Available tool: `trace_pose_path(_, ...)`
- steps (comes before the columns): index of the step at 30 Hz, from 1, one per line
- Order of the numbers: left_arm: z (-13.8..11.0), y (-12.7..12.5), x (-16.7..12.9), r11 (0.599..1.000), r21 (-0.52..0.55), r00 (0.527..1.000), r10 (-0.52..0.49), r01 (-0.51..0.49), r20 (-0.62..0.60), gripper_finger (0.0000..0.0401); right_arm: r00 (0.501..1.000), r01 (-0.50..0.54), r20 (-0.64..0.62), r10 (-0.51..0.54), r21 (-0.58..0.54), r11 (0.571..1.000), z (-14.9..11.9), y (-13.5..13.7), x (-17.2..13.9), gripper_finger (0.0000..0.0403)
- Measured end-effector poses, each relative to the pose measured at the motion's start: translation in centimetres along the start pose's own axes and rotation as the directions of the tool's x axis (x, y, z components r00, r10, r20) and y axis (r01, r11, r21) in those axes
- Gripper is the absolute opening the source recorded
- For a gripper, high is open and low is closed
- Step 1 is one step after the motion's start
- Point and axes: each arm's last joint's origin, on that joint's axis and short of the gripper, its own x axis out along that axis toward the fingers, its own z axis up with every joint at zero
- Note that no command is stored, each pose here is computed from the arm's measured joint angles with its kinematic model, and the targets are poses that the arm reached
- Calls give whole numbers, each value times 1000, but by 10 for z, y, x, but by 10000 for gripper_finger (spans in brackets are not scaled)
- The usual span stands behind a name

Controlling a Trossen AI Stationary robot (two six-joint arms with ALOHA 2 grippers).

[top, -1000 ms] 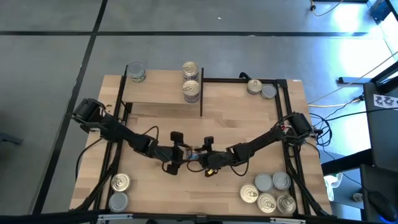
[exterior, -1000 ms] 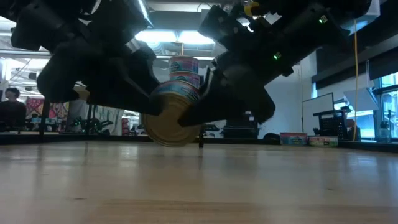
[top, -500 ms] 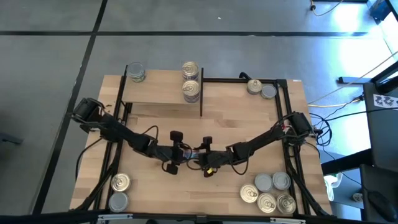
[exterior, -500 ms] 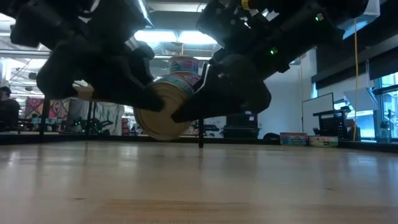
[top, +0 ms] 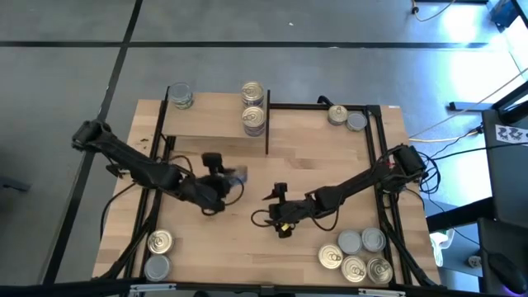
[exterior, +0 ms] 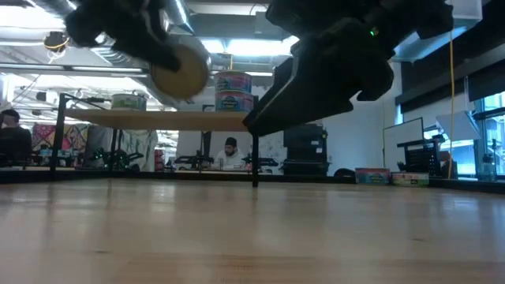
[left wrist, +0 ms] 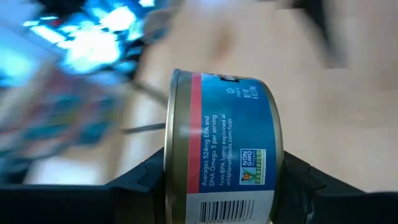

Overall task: Stack canned seafood by type on shelf
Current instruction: Put the blue tuna can on the shelf

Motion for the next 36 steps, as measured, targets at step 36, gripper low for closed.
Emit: trace_pose_path(36, -40, 132, 84, 933, 92, 839, 353, -347, -414, 189, 1000, -14, -27, 13, -18, 1000, -10, 9, 10, 353)
